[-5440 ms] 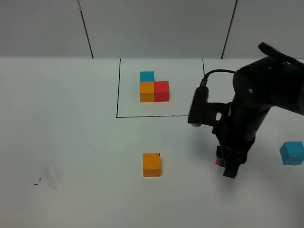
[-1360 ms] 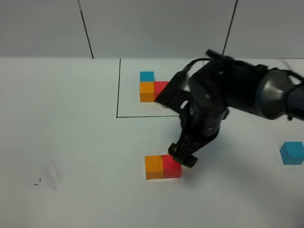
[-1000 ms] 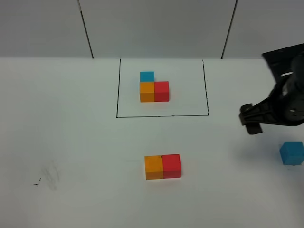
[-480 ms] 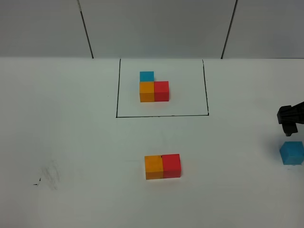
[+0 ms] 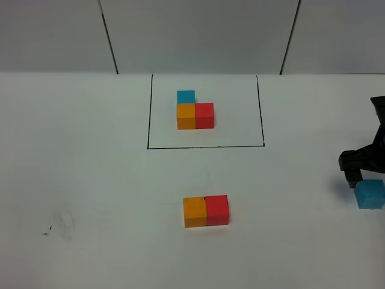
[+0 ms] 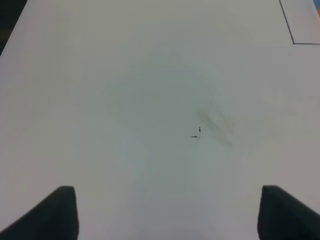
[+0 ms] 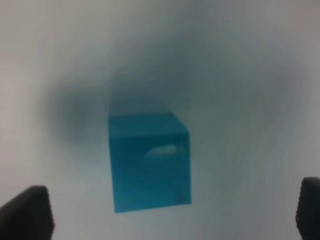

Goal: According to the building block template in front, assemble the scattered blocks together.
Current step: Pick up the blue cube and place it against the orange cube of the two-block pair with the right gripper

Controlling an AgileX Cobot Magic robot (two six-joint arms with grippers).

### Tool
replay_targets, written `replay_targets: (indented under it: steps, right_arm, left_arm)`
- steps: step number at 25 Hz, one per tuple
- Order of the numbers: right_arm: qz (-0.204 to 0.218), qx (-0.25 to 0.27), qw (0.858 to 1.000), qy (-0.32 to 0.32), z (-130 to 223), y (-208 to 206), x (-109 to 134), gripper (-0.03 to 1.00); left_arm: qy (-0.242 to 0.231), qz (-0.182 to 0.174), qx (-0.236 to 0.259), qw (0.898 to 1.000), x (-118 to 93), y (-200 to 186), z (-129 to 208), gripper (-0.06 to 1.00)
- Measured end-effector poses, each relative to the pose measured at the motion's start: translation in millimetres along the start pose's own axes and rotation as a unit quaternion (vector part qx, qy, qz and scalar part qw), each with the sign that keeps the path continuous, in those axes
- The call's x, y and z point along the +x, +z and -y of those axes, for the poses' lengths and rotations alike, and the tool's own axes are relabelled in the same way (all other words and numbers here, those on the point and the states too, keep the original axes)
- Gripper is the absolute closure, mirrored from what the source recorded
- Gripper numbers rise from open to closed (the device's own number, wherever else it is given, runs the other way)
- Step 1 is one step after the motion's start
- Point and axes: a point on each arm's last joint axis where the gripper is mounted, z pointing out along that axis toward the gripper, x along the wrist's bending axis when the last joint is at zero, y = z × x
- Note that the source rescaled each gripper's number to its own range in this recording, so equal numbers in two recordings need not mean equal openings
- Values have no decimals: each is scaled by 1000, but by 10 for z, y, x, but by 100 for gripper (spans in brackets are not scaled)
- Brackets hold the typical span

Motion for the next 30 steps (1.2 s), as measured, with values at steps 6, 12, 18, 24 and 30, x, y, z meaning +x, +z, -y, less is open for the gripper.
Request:
replay_targets:
  steps: [6,12,18,24,30]
  right_arm:
    - [-8,17,1000,0,17,225,54,1]
    - [-11,23,1000,3,7,344,56,6]
    - [-11,33,999,9,14,412,31,15]
    - [-11,33,999,9,14,420,33,42]
    - [-14,32,999,11,11,439,41,71]
  left_arm:
    - [0,0,0,1000,0,0,0,30]
    - [0,0,0,1000,0,0,0,30]
    - [0,0,0,1000,0,0,0,30]
    - [0,0,-1,1000,0,0,-1,30]
    - [0,0,-1,1000,0,0,-1,30]
